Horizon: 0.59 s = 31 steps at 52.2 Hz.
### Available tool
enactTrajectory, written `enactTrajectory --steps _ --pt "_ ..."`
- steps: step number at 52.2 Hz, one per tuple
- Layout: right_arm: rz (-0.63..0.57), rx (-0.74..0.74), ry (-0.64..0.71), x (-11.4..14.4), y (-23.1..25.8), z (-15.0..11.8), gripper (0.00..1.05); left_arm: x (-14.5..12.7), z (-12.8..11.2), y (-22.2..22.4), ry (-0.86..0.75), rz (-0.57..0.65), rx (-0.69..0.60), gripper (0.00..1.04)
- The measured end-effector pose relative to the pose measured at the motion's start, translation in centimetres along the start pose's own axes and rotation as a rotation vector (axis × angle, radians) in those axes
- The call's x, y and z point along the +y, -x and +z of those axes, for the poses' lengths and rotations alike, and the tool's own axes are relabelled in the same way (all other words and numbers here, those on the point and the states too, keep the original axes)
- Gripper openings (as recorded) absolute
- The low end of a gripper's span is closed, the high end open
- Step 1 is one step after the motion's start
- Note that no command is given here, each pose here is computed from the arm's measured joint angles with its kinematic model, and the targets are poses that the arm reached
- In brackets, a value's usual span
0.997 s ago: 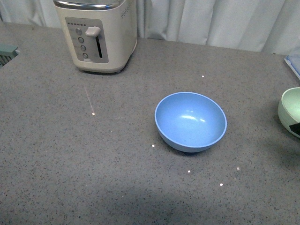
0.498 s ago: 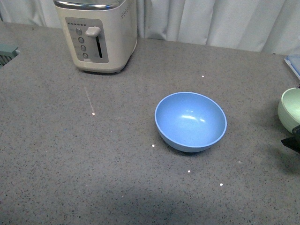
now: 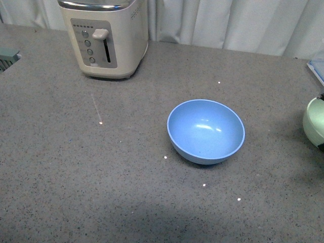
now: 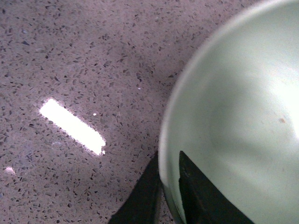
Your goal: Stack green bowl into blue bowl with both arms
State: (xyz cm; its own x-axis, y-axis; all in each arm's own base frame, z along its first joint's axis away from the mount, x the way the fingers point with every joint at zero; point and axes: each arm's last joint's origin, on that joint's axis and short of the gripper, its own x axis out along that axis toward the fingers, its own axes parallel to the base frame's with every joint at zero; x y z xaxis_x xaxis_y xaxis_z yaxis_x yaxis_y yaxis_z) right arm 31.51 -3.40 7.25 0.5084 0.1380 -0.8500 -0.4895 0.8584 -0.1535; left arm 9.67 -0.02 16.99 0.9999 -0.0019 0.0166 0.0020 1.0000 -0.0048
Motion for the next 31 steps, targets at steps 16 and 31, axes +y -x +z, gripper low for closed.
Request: enactTrajectory --steps 16,31 --pt "-0.004 -0.028 0.036 0.0 0.4 0.6 0.02 0.0 0.0 0.0 0.000 0.000 0.000 0.98" --pt "0.083 -0.231 0.280 6.0 5.5 8.5 0.02 0.0 0.0 0.0 0.000 0.000 0.000 0.98"
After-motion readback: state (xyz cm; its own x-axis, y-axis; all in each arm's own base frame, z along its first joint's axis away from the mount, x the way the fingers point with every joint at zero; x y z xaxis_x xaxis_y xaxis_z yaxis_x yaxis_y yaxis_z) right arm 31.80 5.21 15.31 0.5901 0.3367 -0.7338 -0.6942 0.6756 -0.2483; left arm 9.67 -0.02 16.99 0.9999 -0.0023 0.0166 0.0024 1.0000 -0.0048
